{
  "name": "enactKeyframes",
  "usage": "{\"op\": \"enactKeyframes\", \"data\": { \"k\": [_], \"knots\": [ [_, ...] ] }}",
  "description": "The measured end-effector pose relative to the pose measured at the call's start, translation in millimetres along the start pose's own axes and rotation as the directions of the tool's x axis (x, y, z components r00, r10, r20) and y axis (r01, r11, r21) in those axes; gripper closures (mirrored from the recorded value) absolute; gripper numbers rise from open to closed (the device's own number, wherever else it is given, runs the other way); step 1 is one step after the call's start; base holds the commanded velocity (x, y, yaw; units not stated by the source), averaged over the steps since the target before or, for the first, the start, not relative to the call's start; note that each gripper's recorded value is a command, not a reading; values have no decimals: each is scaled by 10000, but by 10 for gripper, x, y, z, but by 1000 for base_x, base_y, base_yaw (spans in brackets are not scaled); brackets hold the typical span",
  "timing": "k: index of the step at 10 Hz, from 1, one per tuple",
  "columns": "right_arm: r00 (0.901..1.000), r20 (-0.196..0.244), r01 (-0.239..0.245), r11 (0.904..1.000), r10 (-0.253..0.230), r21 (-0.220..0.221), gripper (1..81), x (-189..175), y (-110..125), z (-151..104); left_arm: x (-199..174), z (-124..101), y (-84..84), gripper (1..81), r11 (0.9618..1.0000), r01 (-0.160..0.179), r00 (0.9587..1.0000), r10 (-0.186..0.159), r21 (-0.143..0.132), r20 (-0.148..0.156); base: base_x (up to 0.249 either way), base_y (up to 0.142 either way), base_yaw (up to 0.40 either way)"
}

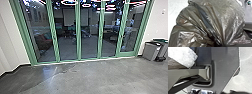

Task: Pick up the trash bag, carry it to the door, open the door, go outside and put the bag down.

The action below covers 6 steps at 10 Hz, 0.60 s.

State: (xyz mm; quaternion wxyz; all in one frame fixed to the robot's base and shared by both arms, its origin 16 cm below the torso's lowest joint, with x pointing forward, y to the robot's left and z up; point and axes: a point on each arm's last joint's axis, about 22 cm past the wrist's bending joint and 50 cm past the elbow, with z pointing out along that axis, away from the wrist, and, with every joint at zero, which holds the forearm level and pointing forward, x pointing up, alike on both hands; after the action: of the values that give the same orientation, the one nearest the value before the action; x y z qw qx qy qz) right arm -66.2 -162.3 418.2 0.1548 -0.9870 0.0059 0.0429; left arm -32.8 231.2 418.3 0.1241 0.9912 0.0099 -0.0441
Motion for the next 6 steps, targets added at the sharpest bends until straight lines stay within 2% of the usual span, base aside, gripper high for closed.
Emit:
{"op": "enactKeyframes", "data": {
  "k": [6],
  "knots": [
    [10000, -4, 10, 10000, -10, 0, 10, -1, 0, 0, 2, 0, -1, 811, 10000, -13, 10000, 13, 2, -8, 142, -80, 0]
  ]
}}
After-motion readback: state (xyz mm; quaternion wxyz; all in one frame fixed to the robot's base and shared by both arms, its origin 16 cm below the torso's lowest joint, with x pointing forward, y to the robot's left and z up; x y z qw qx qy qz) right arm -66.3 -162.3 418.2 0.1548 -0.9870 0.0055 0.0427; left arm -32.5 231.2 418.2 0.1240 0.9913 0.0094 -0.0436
